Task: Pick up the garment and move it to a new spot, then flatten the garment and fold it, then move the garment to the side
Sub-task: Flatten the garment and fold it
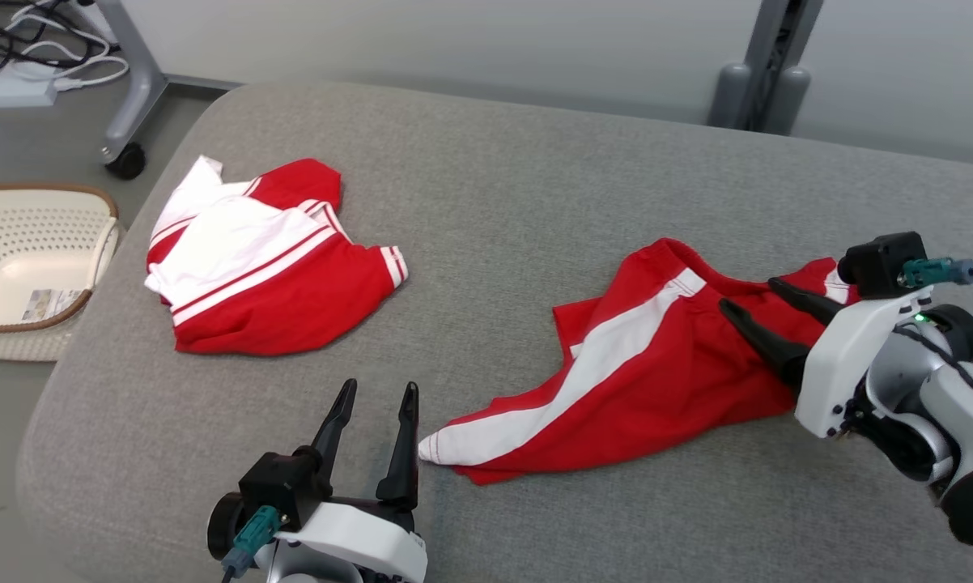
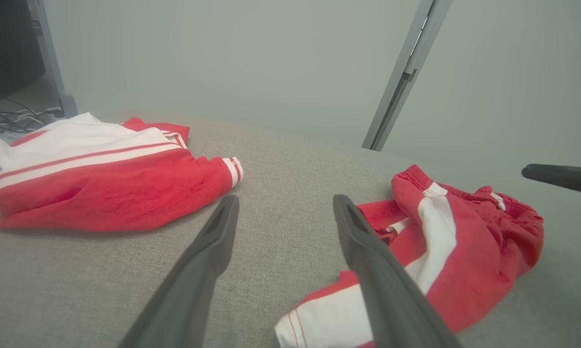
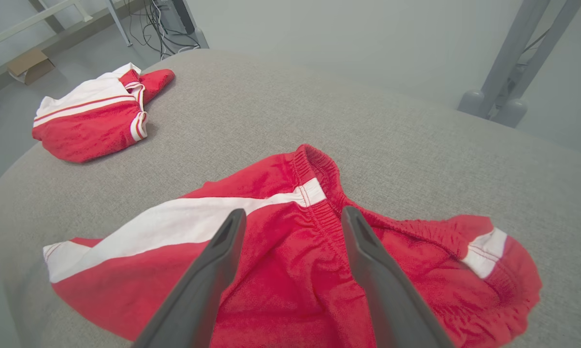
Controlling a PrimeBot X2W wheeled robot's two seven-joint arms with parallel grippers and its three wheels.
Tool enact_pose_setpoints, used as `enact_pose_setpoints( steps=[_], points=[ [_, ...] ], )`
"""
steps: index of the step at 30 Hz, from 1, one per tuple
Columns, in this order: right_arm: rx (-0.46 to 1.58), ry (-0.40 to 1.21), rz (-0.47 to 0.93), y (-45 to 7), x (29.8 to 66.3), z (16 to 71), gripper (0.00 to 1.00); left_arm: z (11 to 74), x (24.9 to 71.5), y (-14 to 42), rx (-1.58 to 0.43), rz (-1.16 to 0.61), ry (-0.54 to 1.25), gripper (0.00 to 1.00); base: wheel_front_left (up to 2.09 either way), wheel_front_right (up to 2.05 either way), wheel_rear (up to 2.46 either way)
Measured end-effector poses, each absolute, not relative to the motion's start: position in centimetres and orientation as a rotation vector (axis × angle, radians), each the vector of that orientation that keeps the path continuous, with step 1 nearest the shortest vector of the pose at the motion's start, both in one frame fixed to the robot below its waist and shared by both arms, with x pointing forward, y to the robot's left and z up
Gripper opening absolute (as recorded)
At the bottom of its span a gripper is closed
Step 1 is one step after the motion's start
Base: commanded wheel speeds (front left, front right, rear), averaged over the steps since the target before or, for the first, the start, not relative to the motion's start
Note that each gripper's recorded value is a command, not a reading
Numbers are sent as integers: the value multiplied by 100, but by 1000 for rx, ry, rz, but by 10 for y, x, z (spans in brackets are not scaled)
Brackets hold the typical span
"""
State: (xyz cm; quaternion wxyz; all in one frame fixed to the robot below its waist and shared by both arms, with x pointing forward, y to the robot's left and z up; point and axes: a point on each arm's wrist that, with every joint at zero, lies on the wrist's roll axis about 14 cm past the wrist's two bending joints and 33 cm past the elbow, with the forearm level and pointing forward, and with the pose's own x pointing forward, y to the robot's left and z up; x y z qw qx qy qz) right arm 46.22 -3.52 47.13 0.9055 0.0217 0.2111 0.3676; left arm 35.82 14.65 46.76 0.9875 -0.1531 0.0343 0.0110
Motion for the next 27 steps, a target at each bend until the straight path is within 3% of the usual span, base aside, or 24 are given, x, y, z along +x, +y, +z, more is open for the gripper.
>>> enact_pose_setpoints(
  steps=[12,27],
  points=[
    [-29,570,845,-13,503,440,100,456,354,171,-322,123,105,100,0,0,0],
    [-116,743,889,-10,517,397,100,443,350,179,-349,181,152,100,0,0,0]
  ],
)
